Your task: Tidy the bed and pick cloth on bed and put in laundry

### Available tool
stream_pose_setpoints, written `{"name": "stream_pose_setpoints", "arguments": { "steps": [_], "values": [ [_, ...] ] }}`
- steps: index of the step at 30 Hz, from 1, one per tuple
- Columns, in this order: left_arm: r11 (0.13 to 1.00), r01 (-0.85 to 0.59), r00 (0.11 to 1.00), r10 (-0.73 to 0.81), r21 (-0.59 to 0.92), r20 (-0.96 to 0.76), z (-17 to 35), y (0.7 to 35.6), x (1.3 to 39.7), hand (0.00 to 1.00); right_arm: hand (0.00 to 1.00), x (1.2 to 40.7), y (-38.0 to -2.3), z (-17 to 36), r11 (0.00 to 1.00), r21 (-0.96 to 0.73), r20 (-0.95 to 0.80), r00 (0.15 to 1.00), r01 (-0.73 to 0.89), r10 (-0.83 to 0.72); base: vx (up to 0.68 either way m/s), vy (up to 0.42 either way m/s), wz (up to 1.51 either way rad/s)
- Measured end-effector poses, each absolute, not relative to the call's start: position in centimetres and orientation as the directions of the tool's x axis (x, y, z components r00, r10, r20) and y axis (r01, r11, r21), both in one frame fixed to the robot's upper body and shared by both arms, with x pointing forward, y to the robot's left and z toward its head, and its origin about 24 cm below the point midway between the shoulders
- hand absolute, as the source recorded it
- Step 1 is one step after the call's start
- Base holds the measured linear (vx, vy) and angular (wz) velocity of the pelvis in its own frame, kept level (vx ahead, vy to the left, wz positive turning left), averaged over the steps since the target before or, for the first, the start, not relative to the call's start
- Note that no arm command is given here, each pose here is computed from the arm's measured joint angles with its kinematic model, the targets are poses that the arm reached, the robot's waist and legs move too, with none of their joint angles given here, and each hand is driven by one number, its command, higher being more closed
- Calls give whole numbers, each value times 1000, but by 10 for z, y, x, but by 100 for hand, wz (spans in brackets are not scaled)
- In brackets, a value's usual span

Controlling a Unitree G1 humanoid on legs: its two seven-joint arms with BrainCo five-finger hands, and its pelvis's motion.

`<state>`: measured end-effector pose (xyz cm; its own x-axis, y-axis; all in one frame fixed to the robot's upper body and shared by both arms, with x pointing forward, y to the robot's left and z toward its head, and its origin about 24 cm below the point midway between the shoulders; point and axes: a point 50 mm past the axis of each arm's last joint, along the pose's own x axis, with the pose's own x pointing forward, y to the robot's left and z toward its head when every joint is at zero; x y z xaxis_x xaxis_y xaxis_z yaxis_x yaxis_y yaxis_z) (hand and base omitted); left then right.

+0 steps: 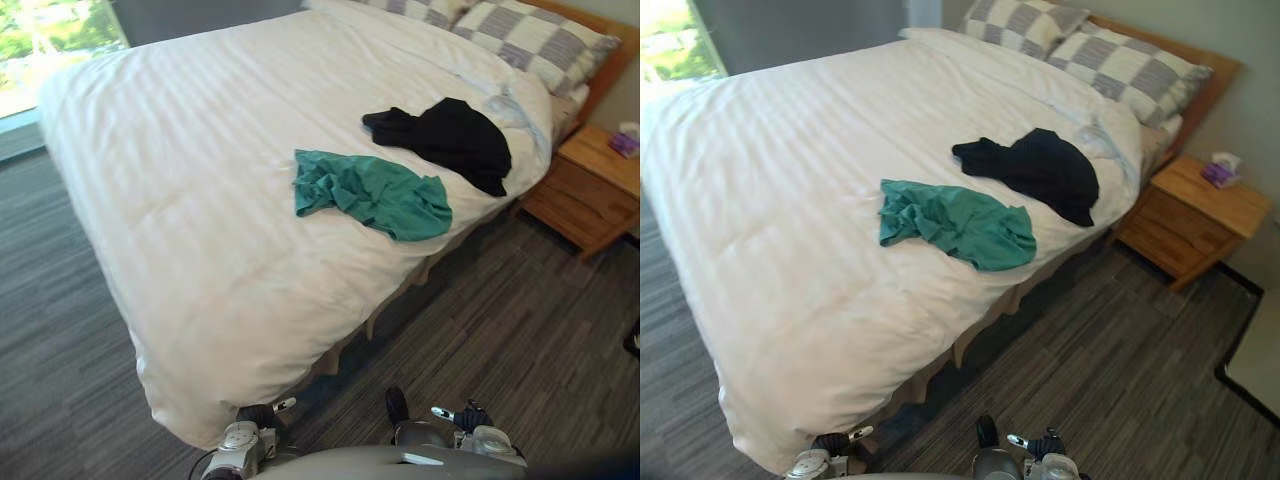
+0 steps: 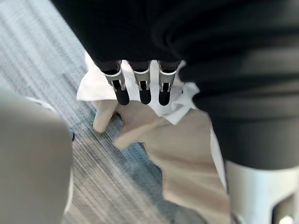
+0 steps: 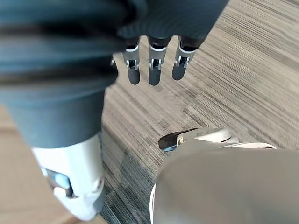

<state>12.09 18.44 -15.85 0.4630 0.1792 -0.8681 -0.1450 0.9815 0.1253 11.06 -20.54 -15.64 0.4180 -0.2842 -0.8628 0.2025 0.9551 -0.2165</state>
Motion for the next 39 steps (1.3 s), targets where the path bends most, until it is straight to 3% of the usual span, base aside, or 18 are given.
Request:
{"name": "stream_pose_setpoints", "arguments": {
  "steps": [2,8,12,17,30,39],
  "values": [
    [981,-158,457,178,117,-871,-159,182,119,0,0,123,-213,-150,942,-221,-837,447,252,-316,-133,-40,-87],
    [977,-164,434,198,139,-879,-161,191,112,0,0,109,-214,-156,929,-218,-862,387,300,-327,-160,-10,-101],
    [971,-177,429,223,160,-875,-159,199,112,0,0,71,-210,-166,912,-235,-902,273,338,-334,-27,-119,-95],
    [978,-163,439,192,132,-878,-160,189,115,0,0,83,-215,-163,908,-237,-887,303,347,-347,-94,-87,-123],
    [967,-241,449,189,86,-873,-160,181,114,0,0,63,-219,-165,884,-289,-886,246,369,-392,-11,-60,-47],
    [952,-302,451,187,48,-873,-160,173,115,0,0,65,-227,-162,867,-325,-864,253,377,-434,-48,95,-46]
  ]
}}
